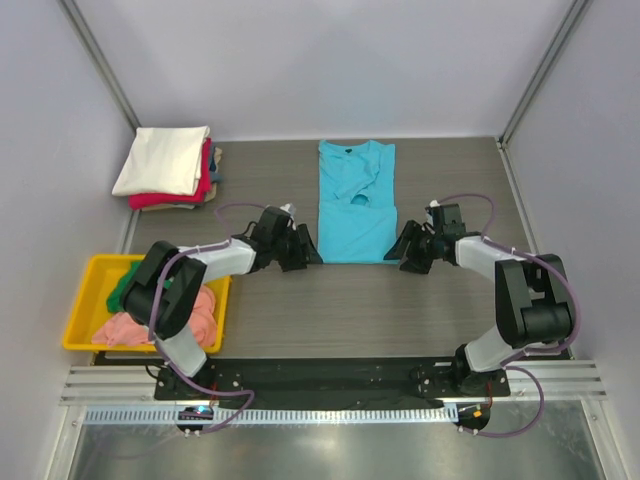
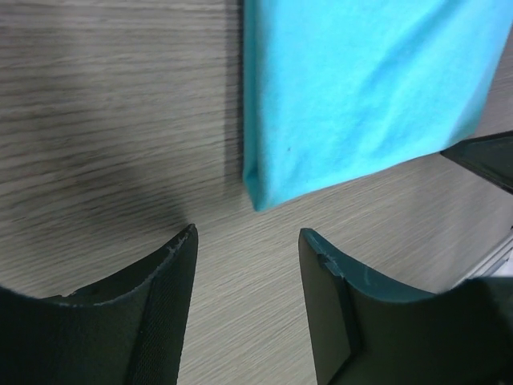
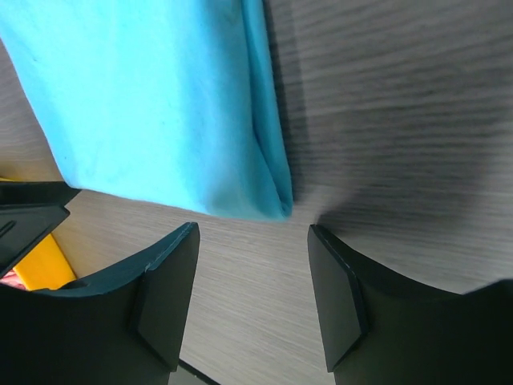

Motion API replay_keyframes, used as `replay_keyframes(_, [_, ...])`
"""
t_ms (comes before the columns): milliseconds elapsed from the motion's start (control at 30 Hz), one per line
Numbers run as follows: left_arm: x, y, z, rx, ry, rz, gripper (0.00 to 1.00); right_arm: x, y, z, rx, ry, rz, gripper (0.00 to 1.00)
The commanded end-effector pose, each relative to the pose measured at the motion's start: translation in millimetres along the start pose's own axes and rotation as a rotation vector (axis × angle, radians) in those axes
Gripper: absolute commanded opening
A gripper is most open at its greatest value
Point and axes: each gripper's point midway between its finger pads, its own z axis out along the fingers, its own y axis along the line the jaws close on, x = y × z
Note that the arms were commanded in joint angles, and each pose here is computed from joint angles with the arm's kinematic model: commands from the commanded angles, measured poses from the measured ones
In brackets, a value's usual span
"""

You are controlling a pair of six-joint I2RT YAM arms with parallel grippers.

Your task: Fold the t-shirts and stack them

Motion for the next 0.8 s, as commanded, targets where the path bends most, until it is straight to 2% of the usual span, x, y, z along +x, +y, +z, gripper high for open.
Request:
replay_keyframes(0, [-17.4,-23.4,0.2,0.092,-0.074,0.011,0.55,-5.2,-9.8,13.6,0.028,-0.033,-0.011,0.63])
replay_keyframes(233, [-14.7,-11.7,14.6,0.059,-0.071,0.000,0.57,-8.1,-14.4,17.9,0.051,-0.038,-0.006,0.58])
replay_keyframes(467, [-8.8,-8.5,28.1,0.067,-0.055,-0.026,0.53,-5.8,-20.1,21.8,0.066,-0.028,-0.005,0.38])
replay_keyframes(533, [-7.4,-8.8,30.6,0.068,-0.053,-0.023,0.48,-4.1,-22.3,22.9,0.072,-0.021,-0.003,0.27])
replay_keyframes(600, [-5.9,-8.8,31.6,0.068,-0.052,-0.029,0.38,-3.7,-22.4,23.2,0.072,-0.019,-0.003,0.19])
replay_keyframes(667, [-3.4,-5.9,33.1,0.062,-0.050,-0.032,0.31,-3.9,-22.2,23.7,0.070,-0.018,-0.003,0.15])
replay_keyframes(767, [-3.2,-0.7,35.0,0.047,-0.061,-0.034,0.25,-3.7,-21.2,23.4,0.066,-0.017,-0.002,0.10])
